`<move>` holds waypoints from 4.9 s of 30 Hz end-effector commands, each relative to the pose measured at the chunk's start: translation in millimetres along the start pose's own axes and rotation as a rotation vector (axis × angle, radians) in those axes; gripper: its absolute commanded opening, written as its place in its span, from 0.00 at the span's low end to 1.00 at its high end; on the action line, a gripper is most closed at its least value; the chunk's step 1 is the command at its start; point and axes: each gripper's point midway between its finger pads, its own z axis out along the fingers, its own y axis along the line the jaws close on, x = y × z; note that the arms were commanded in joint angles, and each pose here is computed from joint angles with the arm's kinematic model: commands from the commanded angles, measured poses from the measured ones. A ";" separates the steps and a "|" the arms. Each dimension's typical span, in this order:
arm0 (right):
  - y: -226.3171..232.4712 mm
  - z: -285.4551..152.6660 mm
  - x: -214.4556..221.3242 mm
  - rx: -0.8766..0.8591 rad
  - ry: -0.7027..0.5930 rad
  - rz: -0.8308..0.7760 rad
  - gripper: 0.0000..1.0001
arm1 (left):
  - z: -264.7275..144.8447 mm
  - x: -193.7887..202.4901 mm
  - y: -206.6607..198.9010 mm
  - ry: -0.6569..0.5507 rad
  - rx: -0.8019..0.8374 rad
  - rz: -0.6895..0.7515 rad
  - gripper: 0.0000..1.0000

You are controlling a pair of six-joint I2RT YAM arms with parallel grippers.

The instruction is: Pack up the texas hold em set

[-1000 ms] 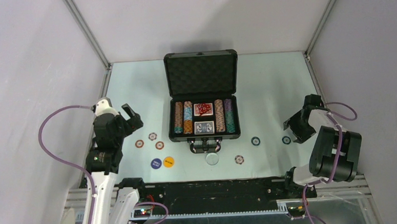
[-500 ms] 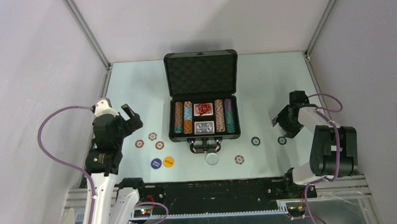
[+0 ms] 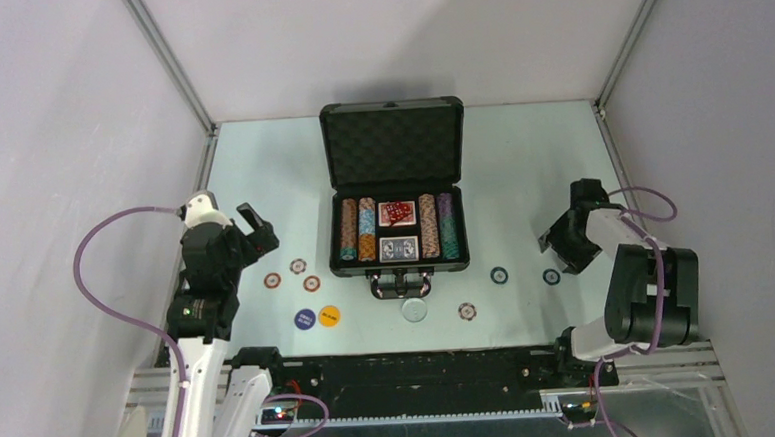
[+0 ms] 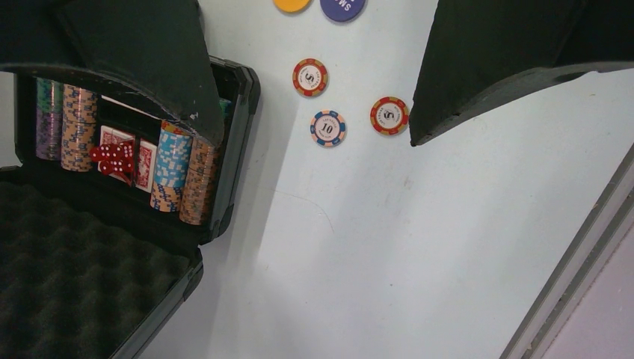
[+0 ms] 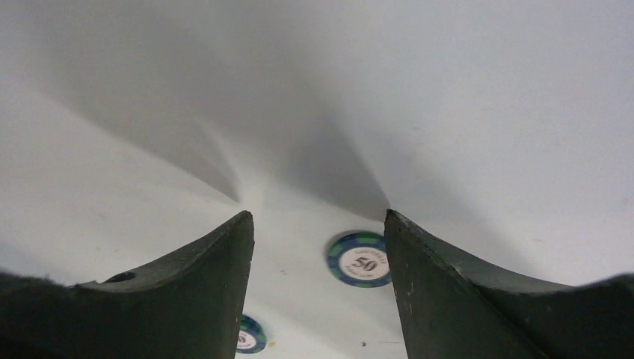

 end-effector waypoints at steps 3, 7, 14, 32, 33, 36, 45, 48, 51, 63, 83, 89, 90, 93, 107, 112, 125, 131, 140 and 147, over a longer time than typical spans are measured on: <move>-29.2 -4.7 0.9 0.086 0.013 0.013 0.67 | -1.0 -8.6 0.6 -0.035 0.001 0.012 0.98; -32.8 -8.3 -2.2 0.090 0.000 0.031 0.61 | -1.0 -8.3 0.3 -0.034 0.003 0.012 0.98; -39.0 -15.7 -4.3 0.069 -0.015 0.079 0.40 | -1.4 -8.8 1.1 -0.038 -0.001 0.013 0.98; -38.0 -3.8 11.5 0.048 0.052 0.082 0.28 | -0.5 -8.7 0.5 -0.033 0.000 0.014 0.98; -36.6 -3.9 12.8 0.048 0.052 0.075 0.28 | -0.6 -9.2 0.5 -0.034 0.000 0.014 0.98; -36.0 -4.0 16.3 0.057 0.053 0.063 0.28 | -0.8 -9.3 0.4 -0.035 0.000 0.014 0.98; -29.0 -3.8 30.4 0.056 0.073 0.030 0.28 | -1.0 -9.2 1.3 -0.037 -0.003 0.014 0.98; -25.6 -6.1 35.1 0.049 0.071 0.019 0.28 | -1.3 -9.3 1.0 -0.038 -0.001 0.013 0.98; -19.6 -8.4 42.5 0.041 0.075 -0.002 0.29 | -1.5 -9.3 0.8 -0.038 0.001 0.014 0.98; -0.6 -14.6 66.9 0.026 0.073 -0.091 0.29 | -1.6 -9.5 1.3 -0.040 -0.002 0.015 0.98; 10.8 -16.5 6.1 -0.071 0.021 -0.020 0.32 | -0.6 -8.6 1.9 -0.036 -0.006 0.018 0.98; 9.3 -10.6 6.5 -0.046 0.030 -0.030 0.32 | -0.6 -8.7 1.8 -0.035 -0.006 0.017 0.98; 9.2 -9.2 8.0 -0.040 0.034 -0.038 0.32 | -0.4 -8.6 1.7 -0.035 -0.005 0.018 0.98; 7.0 -5.0 10.8 -0.018 0.044 -0.050 0.33 | -0.5 -8.8 1.2 -0.034 -0.003 0.017 0.98; 11.8 -2.4 37.7 0.021 0.086 -0.148 0.32 | -0.7 -8.6 1.1 -0.034 -0.002 0.017 0.98; 6.0 -6.0 51.1 0.033 0.087 -0.173 0.32 | -1.3 -8.9 1.4 -0.037 -0.002 0.017 0.98; -8.4 -13.7 85.8 -0.010 0.126 -0.172 0.32 | -0.8 -8.5 1.0 -0.035 0.000 0.017 0.98; -6.5 -22.7 109.8 -0.063 0.125 -0.149 0.32 | -1.1 -8.4 0.8 -0.035 0.001 0.018 0.98; 7.9 -29.4 146.9 -0.091 0.159 -0.197 0.32 | -1.2 -7.9 0.5 -0.034 0.003 0.017 0.98; 15.3 -49.1 136.7 -0.139 0.095 -0.204 0.32 | -0.3 -7.4 0.7 -0.031 0.002 0.019 0.98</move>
